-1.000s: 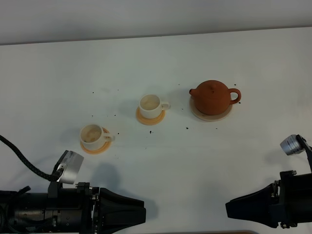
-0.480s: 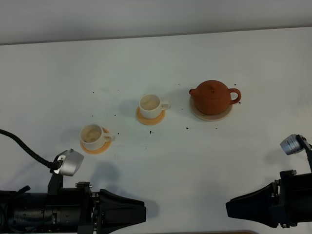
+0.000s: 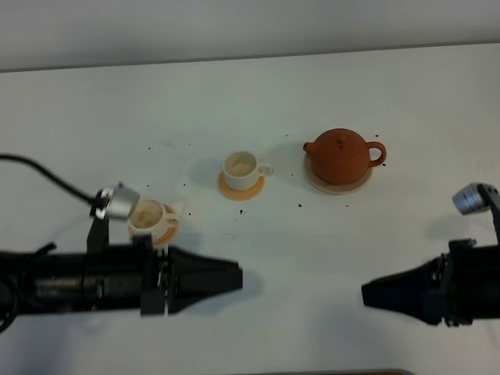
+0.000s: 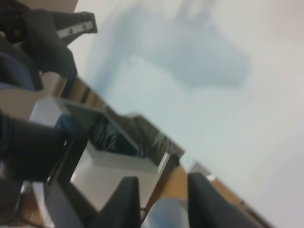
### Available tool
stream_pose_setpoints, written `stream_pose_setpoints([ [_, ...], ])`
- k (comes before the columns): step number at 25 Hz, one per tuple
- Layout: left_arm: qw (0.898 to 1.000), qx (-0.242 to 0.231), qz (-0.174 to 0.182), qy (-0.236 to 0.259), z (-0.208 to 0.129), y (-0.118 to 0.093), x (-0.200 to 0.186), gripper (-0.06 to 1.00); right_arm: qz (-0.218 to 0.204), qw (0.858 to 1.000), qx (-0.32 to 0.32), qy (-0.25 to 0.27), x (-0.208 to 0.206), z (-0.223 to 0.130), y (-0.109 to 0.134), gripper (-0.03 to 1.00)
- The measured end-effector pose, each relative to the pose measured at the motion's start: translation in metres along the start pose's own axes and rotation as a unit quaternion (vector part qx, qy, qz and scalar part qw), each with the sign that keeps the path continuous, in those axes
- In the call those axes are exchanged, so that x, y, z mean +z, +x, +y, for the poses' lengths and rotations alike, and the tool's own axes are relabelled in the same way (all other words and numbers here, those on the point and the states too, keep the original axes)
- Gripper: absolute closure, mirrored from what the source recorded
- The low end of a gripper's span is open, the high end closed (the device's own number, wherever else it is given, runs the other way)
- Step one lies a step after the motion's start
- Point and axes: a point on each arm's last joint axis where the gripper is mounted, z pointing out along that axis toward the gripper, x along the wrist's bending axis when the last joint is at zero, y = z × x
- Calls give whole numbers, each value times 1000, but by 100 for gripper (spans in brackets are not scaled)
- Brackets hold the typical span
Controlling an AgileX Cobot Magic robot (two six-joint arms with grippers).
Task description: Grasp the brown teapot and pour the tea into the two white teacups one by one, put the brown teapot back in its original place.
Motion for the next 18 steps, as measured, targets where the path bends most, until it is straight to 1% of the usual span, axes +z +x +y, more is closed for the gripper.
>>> stream_pose_setpoints([
  [3, 999, 7, 40, 9, 22, 9, 2, 69, -29, 999, -3, -18, -2, 16, -3, 73],
  [5, 997, 6, 68, 23, 34, 14, 3, 69, -49, 998, -8, -28, -4, 26, -4, 73],
  [6, 996, 6, 88, 32, 41, 17, 3, 69, -58, 998, -12, -30, -5, 31, -5, 73],
  [8, 992, 4, 113, 49, 51, 20, 2, 69, -75, 997, -16, -33, -8, 41, -5, 73],
  [10, 988, 13, 141, 66, 63, 21, 0, 69, -94, 995, -24, -34, -11, 51, -5, 73],
  [13, 978, 23, 191, 77, 79, 14, -8, 69, -128, 991, -29, -32, -16, 63, -6, 73],
  [15, 971, 22, 226, 77, 88, 5, -16, 69, -149, 988, -26, -31, -19, 69, -8, 73],
  [17, 961, 24, 262, 89, 91, -4, -26, 69, -170, 985, -27, -24, -22, 73, -9, 73],
  [18, 956, 16, 279, 91, 91, -9, -31, 69, -178, 983, -23, -23, -23, 74, -10, 73],
])
